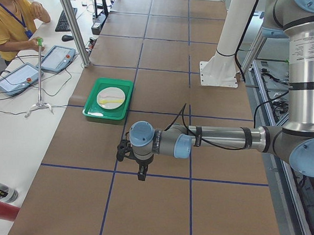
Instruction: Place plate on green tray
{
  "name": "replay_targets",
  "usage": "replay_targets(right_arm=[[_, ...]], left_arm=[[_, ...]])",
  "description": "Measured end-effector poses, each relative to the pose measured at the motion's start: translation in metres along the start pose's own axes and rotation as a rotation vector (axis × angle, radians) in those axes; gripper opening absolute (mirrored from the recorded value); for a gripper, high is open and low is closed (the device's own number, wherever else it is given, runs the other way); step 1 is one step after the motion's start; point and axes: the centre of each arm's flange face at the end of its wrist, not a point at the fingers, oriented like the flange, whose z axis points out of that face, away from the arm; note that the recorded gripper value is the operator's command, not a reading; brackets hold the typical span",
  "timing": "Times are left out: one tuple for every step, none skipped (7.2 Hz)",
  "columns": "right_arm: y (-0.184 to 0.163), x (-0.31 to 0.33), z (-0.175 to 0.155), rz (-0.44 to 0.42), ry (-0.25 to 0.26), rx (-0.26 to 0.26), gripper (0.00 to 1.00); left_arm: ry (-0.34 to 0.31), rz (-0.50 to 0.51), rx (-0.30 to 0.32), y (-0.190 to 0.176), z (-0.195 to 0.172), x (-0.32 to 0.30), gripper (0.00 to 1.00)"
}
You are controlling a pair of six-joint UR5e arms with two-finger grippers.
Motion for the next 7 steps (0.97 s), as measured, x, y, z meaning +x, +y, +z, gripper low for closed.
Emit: replay_targets(right_arm=[[0.000, 0.000, 0.000, 0.000, 0.000, 0.000, 1.00], [0.000, 0.000, 0.000, 0.000, 0.000, 0.000, 1.00], [0.000, 0.000, 0.000, 0.000, 0.000, 0.000, 1.00], [0.000, 0.000, 0.000, 0.000, 0.000, 0.000, 1.00], [0.000, 0.000, 0.000, 0.000, 0.000, 0.000, 1.00], [0.000, 0.000, 0.000, 0.000, 0.000, 0.000, 1.00], [0.000, 0.000, 0.000, 0.001, 0.000, 0.000, 1.00]], left_arm=[[-0.001, -0.019, 0.005, 0.007, -0.002, -0.009, 1.00], [-0.003, -0.035, 0.004, 0.013, -0.001, -0.016, 1.00], [-0.002, -0.051, -0.002, 0.016, 0.002, -0.023, 1.00], [-0.002, -0.060, -0.005, 0.013, 0.005, -0.026, 1.00], [0.000, -0.060, -0.002, 0.009, 0.004, -0.026, 1.00], [0.002, -0.057, 0.000, 0.007, 0.004, -0.025, 1.00], [0.003, -0.052, 0.002, 0.006, 0.004, -0.025, 1.00]])
